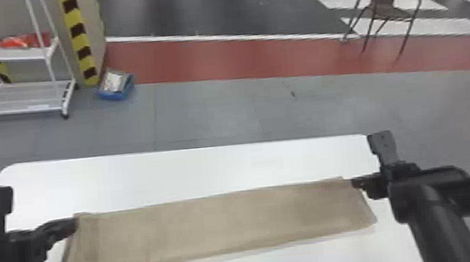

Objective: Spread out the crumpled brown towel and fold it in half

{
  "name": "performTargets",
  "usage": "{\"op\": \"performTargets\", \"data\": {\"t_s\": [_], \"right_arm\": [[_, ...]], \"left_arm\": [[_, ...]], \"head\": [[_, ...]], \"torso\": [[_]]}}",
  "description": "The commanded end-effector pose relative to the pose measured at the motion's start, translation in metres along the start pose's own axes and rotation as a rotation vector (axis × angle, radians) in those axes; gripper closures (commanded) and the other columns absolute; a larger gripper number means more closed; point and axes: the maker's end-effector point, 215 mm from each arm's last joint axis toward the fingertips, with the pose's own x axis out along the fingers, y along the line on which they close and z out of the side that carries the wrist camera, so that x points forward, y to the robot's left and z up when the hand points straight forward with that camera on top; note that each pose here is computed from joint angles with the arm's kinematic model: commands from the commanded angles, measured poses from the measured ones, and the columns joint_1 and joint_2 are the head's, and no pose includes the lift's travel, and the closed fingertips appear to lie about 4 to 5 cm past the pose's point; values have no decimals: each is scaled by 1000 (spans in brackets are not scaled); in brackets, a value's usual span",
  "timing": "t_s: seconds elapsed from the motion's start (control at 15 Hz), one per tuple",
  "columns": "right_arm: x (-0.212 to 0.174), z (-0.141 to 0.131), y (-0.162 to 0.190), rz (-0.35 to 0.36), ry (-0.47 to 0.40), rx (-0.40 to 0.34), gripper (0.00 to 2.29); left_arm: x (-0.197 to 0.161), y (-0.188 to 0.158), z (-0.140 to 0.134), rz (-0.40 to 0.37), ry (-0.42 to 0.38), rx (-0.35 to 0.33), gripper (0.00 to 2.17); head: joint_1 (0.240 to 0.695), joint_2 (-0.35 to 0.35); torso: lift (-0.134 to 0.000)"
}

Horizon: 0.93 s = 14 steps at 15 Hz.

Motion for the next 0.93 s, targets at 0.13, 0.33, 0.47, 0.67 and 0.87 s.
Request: {"op": "performTargets", "data": {"t_s": [0.13,0.33,0.47,0.67,0.87], "right_arm": [[0,-14,-4,-23,18,-3,1011],[-2,-25,-7,-30,26,8,515],[-7,-32,-14,-48,27,27,110],[-24,-38,-24,-63,5,74,107],[-46,-39,-32,-68,-34,113,103]], "left_arm": [[0,8,3,42,-11,17,707],[2,11,6,78,-12,30,-1],[-1,13,7,84,-20,33,-1],[-19,15,6,99,-51,48,73],[-43,14,-3,92,-65,5,90]], "head": [[695,-208],[695,-204],[695,-207],[695,-217],[695,-223]], "torso": [[0],[0],[0],[0],[0]]}}
